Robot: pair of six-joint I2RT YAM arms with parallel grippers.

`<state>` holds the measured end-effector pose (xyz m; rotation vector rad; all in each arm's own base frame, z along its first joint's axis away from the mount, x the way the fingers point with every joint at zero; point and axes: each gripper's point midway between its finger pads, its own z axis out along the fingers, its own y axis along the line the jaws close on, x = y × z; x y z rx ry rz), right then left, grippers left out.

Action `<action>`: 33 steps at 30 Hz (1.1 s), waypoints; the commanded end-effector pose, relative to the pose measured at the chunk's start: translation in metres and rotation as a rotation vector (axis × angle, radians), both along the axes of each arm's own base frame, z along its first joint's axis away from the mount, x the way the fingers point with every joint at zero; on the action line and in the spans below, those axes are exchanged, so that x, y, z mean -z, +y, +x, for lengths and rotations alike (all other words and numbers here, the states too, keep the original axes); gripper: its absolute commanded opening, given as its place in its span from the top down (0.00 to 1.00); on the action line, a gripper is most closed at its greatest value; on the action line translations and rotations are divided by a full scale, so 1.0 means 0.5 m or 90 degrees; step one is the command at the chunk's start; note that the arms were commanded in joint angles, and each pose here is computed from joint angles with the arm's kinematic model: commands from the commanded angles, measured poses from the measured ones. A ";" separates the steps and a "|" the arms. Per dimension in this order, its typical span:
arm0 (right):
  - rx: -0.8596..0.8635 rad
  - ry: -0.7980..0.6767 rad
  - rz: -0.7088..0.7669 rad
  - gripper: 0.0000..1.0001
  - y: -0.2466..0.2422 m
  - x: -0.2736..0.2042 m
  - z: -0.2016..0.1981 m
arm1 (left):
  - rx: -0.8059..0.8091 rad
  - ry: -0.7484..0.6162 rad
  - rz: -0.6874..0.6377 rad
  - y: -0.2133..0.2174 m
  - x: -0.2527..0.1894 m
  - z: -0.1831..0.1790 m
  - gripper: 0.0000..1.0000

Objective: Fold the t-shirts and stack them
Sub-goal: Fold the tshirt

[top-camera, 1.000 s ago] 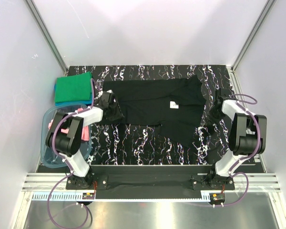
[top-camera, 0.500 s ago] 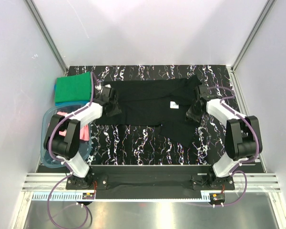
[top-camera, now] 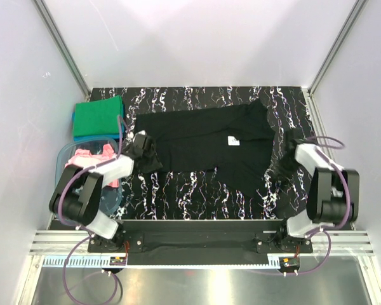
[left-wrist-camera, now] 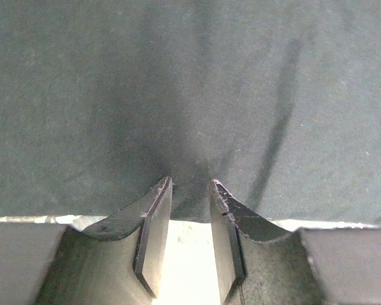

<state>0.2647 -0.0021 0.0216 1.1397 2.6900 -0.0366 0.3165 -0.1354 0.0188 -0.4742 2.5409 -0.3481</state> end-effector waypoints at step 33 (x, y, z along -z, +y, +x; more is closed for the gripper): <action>0.091 -0.358 0.198 0.35 -0.025 -0.114 0.420 | -0.166 -0.094 -0.110 0.131 -0.108 0.134 0.43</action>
